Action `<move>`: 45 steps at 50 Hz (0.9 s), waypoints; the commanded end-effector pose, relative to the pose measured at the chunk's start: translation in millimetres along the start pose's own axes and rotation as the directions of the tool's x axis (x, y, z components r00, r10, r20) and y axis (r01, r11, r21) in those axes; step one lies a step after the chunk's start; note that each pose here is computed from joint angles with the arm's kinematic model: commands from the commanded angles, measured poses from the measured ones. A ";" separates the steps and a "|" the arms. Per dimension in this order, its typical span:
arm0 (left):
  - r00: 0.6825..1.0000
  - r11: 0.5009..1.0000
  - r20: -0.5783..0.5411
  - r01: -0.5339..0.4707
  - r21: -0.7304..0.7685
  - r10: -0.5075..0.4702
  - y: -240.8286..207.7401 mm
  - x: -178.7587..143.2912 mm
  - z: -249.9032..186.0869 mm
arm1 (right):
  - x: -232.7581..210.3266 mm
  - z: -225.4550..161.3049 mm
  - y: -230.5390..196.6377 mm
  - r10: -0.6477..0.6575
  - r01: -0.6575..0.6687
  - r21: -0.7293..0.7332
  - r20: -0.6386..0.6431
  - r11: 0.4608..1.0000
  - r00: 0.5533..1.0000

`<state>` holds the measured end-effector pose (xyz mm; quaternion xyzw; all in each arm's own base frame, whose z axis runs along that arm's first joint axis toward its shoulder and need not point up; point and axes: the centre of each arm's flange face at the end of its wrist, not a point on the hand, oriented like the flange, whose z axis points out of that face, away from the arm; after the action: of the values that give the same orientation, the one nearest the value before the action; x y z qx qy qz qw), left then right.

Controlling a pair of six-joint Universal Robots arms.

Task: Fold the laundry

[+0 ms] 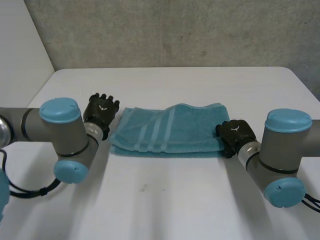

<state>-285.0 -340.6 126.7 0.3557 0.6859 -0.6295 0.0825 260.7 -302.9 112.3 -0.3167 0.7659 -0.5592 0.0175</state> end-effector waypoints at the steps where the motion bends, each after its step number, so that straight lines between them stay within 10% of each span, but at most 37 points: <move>1: 1.000 1.000 -0.022 0.006 0.019 -0.005 -22.7 -2.3 -42.8 | 13.8 -2.8 -11.1 -0.019 0.020 0.028 -0.034 0.999 0.999; 14: 0.992 0.978 0.031 0.116 0.172 -0.123 -78.9 -37.8 -90.5 | 22.8 4.4 -84.2 -0.374 0.396 0.171 -0.146 0.902 0.916; 21: 0.987 0.973 0.068 0.132 0.190 -0.148 -83.6 -53.4 -92.8 | -88.0 -1.4 -128.2 -0.494 0.442 0.414 0.021 0.796 0.869; 30: 0.974 0.962 0.085 0.191 0.194 -0.211 -80.1 -63.4 -87.4 | -190.7 -17.2 -80.2 -0.614 0.394 0.533 0.332 0.749 0.716; 37: 0.960 0.941 0.075 0.248 0.228 -0.271 -87.3 -68.6 -80.7 | -155.9 -16.9 -122.8 -0.529 0.406 0.497 0.132 0.767 0.838; 45: 0.920 0.877 -0.071 0.390 0.281 -0.386 -100.3 -64.6 -61.3 | -78.8 -31.6 -156.0 -0.128 0.073 0.419 0.104 0.905 0.986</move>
<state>-263.0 -294.0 254.7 0.2298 0.6452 -0.7279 -0.0311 419.5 -242.4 201.1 -0.4966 0.5412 -0.6758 0.0612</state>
